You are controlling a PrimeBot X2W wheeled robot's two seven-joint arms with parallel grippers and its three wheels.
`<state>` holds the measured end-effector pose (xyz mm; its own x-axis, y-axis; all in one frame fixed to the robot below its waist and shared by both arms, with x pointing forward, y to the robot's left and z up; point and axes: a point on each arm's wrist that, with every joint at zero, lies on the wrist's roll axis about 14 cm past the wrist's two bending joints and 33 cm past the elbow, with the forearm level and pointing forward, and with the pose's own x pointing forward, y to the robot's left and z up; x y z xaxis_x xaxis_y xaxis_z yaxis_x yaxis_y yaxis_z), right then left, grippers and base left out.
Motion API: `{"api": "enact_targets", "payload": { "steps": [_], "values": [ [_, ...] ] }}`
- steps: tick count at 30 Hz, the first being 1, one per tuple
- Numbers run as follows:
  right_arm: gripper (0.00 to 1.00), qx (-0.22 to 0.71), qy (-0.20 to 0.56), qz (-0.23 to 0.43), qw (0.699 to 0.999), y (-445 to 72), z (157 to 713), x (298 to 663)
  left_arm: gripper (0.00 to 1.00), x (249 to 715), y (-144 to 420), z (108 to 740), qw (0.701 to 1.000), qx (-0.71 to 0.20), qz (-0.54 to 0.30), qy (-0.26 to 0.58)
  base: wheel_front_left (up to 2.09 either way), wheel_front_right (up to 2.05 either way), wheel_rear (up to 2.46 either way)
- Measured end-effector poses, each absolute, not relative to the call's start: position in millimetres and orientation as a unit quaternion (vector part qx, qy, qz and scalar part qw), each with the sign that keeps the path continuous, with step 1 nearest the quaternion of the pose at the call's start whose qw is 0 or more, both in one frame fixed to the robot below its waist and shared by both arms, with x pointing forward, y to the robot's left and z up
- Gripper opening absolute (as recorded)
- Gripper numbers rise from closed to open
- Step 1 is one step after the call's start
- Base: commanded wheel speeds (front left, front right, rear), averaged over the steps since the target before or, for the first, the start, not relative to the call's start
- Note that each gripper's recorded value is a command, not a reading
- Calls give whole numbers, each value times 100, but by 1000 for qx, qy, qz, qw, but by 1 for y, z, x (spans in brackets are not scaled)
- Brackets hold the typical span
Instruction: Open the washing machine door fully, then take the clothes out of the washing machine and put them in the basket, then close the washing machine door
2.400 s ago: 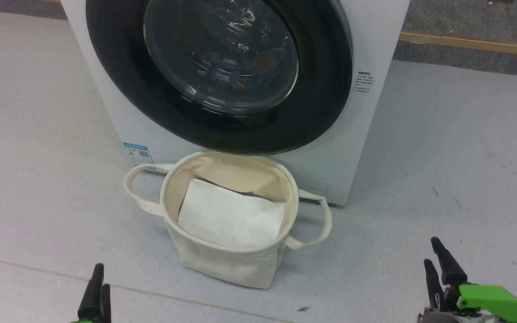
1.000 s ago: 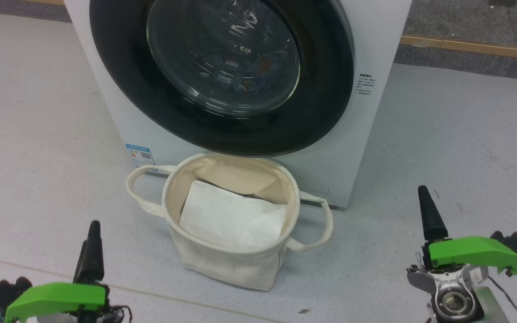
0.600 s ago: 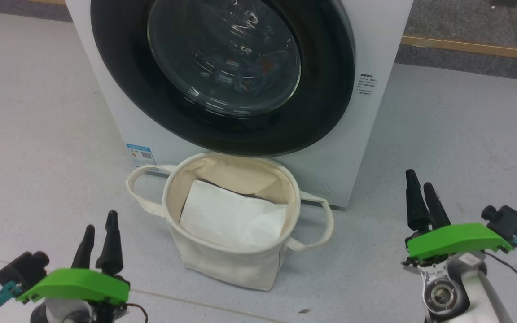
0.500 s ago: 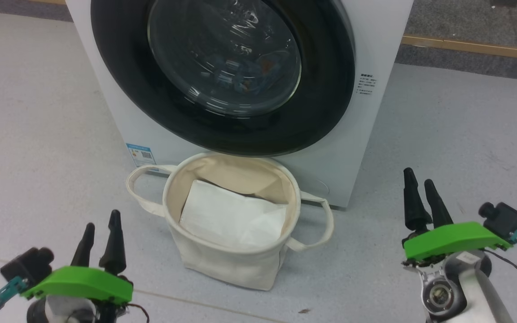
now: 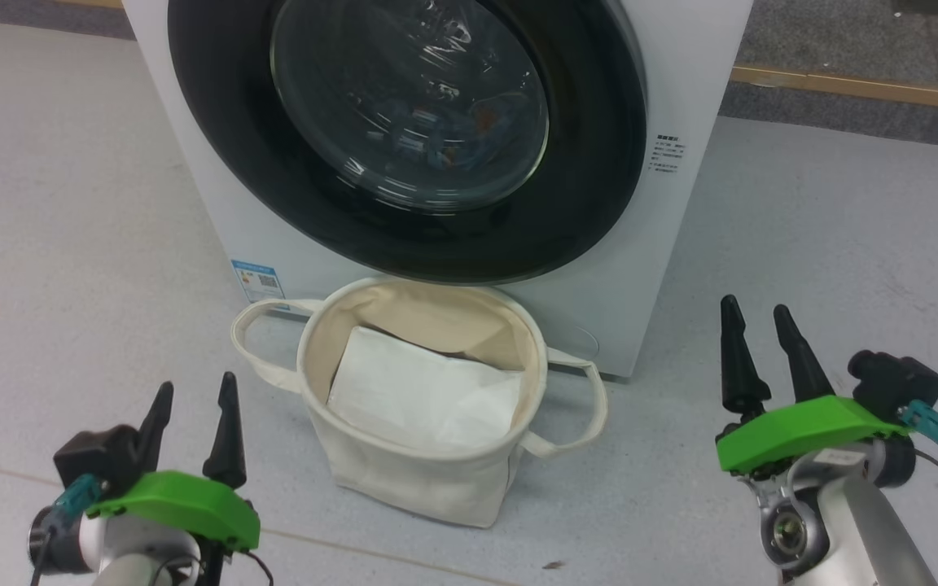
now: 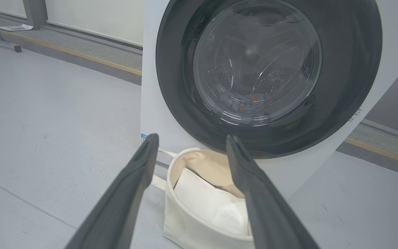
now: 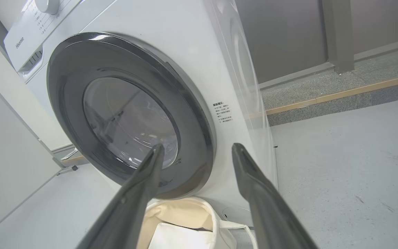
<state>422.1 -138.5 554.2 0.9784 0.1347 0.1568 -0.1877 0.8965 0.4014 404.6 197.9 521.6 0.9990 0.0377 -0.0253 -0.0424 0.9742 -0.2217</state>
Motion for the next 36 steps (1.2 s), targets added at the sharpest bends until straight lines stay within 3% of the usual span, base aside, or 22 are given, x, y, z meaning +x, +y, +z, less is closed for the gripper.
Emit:
{"api": "enact_targets", "payload": {
  "steps": [23, 36],
  "values": [
    [100, 71, -112, 114, 985, -122, 579, 431, 100, 410, 198, 554, 998, 11, 10, -62, 0, 0, 0],
    [100, 44, -111, 121, 985, -118, 575, 432, 100, 412, 190, 561, 997, -7, -8, -76, 0, 0, 0]
  ]
}}
